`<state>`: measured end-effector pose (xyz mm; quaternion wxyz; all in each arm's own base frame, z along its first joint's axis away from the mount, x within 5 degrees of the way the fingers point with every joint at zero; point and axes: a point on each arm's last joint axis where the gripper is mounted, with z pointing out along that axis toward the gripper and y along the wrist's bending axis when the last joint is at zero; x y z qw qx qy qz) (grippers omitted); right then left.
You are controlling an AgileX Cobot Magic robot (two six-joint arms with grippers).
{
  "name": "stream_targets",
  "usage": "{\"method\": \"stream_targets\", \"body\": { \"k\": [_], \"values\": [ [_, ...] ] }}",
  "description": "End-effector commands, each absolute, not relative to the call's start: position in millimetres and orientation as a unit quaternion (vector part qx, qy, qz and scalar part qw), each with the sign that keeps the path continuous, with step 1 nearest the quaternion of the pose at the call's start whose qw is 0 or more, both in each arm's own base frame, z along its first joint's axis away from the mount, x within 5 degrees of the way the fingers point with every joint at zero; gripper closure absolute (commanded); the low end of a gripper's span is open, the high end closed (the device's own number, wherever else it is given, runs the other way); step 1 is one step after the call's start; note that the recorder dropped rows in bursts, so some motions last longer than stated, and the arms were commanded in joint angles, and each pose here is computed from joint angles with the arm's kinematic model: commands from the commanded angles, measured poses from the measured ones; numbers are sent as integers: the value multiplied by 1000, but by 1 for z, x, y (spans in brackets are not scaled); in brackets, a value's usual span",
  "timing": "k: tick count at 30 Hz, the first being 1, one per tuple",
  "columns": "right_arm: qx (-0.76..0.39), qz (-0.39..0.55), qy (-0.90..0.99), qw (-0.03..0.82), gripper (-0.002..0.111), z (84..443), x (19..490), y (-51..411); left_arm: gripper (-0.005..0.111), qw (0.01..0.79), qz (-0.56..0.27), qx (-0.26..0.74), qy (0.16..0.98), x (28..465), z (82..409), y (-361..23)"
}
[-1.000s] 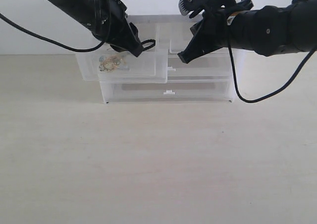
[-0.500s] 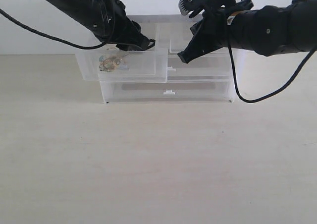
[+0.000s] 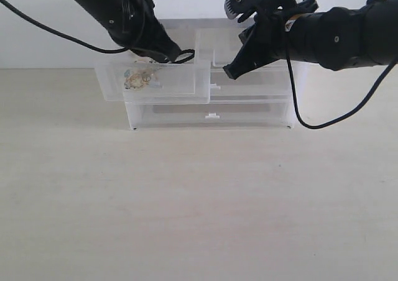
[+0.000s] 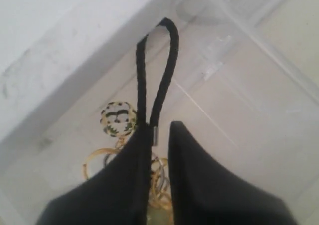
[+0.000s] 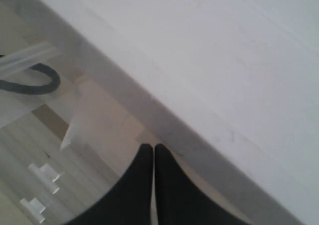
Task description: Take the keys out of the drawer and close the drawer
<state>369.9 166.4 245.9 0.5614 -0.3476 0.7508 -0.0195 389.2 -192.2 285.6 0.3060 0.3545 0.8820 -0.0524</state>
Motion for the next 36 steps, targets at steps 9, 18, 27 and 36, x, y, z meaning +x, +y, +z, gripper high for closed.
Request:
{"method": "stream_targets", "body": {
  "k": [9, 18, 27, 36],
  "values": [
    [-324, -26, 733, 597, 109, 256, 376, 162, 102, 223, 28, 571, 790, 374, 311, -183],
    [-324, -26, 733, 597, 109, 256, 376, 162, 102, 178, -77, 597, 779, 357, 308, -195],
    [-323, -23, 737, 593, 109, 255, 375, 162, 102, 242, -44, 535, 809, 371, 312, -194],
    [-323, -23, 737, 593, 109, 255, 376, 162, 102, 328, -49, 428, 841, 388, 323, -198]
  ]
}}
